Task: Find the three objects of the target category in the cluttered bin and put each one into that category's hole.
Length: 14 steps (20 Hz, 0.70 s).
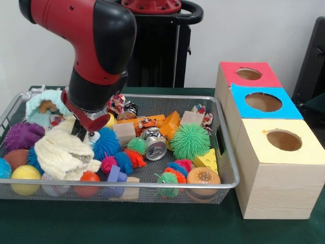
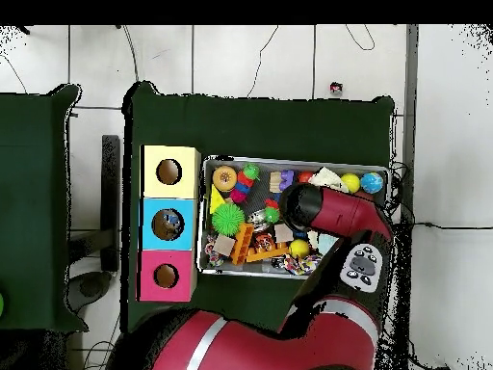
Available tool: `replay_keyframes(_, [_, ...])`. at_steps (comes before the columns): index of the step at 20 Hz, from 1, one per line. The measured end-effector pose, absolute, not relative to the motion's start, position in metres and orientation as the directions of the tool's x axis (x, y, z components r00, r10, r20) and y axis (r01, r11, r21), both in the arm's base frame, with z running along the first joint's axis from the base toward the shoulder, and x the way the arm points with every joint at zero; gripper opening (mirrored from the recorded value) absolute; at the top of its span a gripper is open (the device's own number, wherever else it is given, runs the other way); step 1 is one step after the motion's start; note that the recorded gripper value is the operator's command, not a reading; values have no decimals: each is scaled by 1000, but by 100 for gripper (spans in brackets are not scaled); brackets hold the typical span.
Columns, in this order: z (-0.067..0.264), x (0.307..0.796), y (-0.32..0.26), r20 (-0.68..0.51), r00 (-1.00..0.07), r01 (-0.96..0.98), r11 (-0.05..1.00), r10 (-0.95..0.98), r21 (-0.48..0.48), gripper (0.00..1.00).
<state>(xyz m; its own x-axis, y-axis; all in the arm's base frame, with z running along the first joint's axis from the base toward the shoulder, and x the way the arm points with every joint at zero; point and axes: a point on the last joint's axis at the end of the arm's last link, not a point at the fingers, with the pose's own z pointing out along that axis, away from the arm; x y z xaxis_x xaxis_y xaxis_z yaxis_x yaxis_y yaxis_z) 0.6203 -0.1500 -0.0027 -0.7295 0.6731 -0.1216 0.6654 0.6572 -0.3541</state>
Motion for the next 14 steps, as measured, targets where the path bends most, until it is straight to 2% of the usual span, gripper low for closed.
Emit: replay_keyframes(14, [31, 622, -107, 68, -685, 640, 643, 726, -420, 0])
